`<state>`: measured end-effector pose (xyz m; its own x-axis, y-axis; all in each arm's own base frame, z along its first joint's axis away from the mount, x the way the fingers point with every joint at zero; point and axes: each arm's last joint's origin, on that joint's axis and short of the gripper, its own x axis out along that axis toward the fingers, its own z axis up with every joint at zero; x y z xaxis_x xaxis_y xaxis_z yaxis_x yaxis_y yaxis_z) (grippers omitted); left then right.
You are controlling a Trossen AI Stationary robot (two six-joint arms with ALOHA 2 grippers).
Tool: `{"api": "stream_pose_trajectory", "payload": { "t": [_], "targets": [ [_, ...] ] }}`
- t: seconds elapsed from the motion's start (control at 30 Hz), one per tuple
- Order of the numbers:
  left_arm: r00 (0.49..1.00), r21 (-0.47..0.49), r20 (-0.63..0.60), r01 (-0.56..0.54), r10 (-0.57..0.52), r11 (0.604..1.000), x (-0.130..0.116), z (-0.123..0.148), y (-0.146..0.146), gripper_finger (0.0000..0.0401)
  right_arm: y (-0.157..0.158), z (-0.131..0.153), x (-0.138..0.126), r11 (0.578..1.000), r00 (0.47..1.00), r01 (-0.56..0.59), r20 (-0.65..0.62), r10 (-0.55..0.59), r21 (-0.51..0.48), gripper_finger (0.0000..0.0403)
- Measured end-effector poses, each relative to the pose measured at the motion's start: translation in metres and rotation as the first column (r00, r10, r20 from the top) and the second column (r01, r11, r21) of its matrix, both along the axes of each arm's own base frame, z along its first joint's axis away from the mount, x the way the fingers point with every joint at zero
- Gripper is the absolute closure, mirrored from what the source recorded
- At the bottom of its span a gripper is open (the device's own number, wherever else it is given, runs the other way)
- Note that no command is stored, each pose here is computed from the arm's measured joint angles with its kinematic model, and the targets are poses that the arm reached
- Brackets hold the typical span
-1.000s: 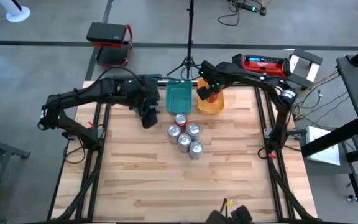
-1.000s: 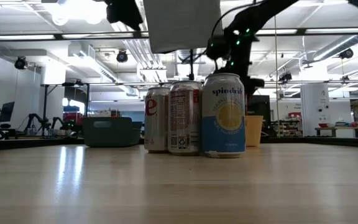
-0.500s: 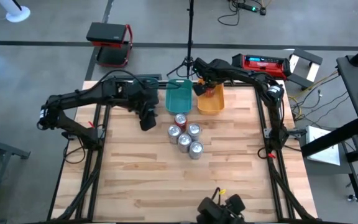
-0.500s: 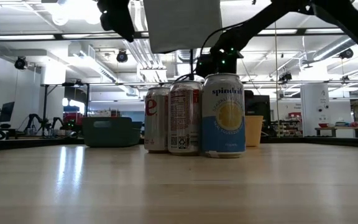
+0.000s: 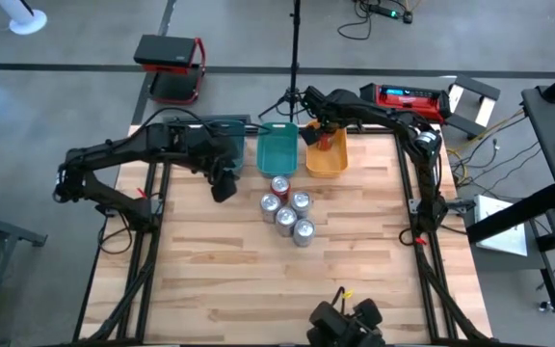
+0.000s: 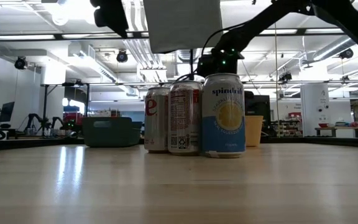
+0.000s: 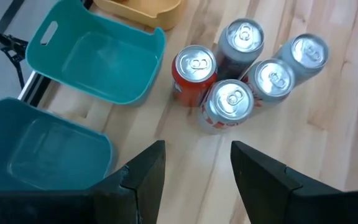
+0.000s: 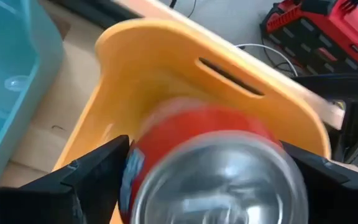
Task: Sort soda cans
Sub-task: Put the bottom red soda can into the yellow bin, then put the red soda can into the yellow bin
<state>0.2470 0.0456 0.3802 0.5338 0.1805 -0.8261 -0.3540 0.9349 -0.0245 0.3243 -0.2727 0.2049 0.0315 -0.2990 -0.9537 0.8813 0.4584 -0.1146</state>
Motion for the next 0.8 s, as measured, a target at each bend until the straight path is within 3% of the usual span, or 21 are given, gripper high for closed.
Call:
{"api": "stream_pose_trajectory", "payload": {
  "t": [0.27,0.6,0.7,0.8],
  "targets": [
    [0.997,-0.011,0.071,-0.029,0.029,1.000,-0.017,0.014,-0.008,0.0234,0.001,0.006,-0.002,1.000,1.000,0.001,0.009,-0.001,-0.004,0.0040],
    [0.986,0.033,0.146,-0.080,0.074,0.996,-0.038,0.029,-0.012,0.0234,0.026,0.071,-0.013,0.994,0.991,-0.040,0.119,0.053,-0.105,0.0039],
    [0.986,0.038,0.147,-0.084,0.078,0.996,-0.039,0.030,-0.012,0.0234,0.047,0.093,-0.010,0.985,0.980,-0.083,0.168,0.108,-0.148,0.0039],
    [0.987,0.041,0.142,-0.081,0.074,0.996,-0.038,0.029,-0.011,0.0234,0.080,0.112,0.003,0.950,0.944,-0.227,0.193,0.269,-0.214,0.0039]
  ]
}}
